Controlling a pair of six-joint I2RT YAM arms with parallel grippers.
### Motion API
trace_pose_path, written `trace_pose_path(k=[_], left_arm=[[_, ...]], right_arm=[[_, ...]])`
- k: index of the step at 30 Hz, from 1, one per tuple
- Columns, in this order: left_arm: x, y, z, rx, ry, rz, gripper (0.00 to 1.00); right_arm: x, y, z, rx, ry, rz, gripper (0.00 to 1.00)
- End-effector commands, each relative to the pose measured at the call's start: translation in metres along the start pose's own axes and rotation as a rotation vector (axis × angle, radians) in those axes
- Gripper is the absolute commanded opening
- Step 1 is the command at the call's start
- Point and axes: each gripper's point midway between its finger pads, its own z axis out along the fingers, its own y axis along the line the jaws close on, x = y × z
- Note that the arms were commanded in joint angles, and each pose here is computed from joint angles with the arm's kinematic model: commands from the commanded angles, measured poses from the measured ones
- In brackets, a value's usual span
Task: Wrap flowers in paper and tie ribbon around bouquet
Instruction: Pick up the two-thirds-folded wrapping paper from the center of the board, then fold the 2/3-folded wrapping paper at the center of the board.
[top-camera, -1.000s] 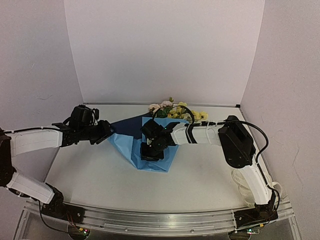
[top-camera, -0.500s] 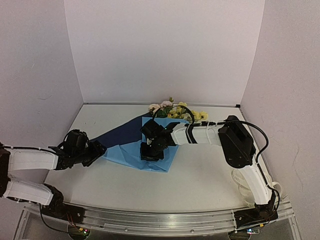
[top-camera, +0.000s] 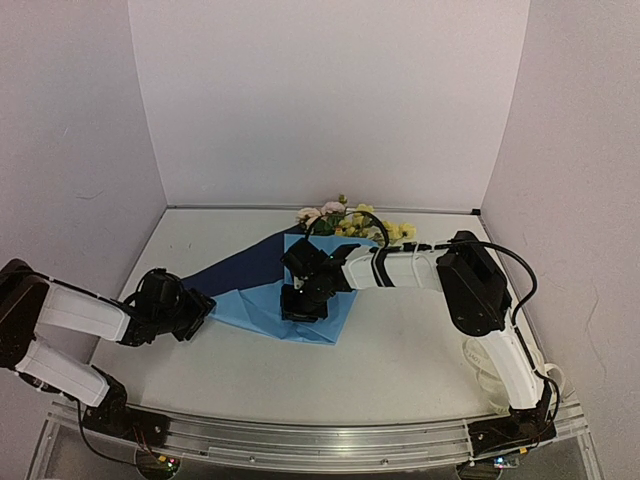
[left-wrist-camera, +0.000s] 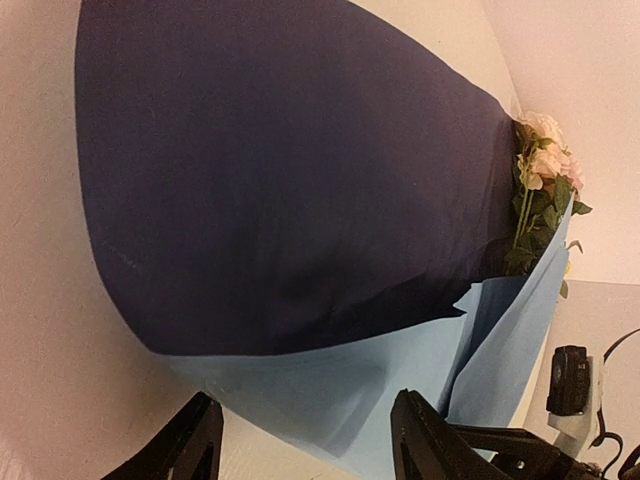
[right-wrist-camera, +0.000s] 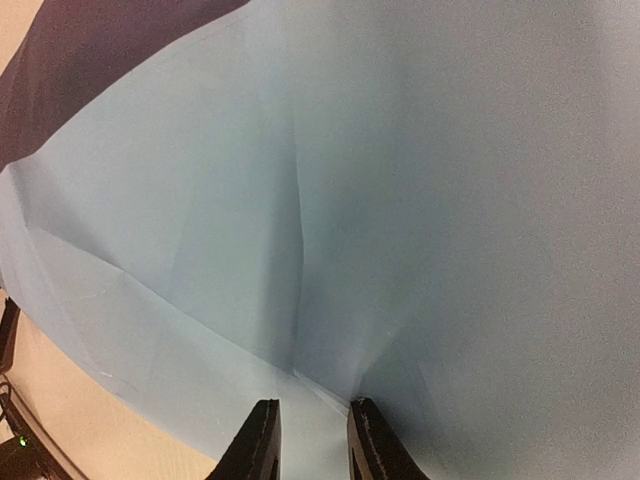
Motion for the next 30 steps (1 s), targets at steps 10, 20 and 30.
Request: trace_pose_path(k=[10,20,30], left_arm=[[-0.032,-0.036,-0.002,0.095,-0.133,-0.013,0.2],[-0.05,-0.118,-0.029,0.263,-0.169,0.305,0.0],[-0.015,-0.206,-0.04,0.484,0.01,0.56,0.0]], right_arm=[[0.029,-0.028,0.026,0.07,0.082,0.015,0.25],[0.029,-0.032,0.029,0.079,0.087,0.027,0.25],[0.027,-0.041,0.029,0.117,0.066,0.034,0.26]])
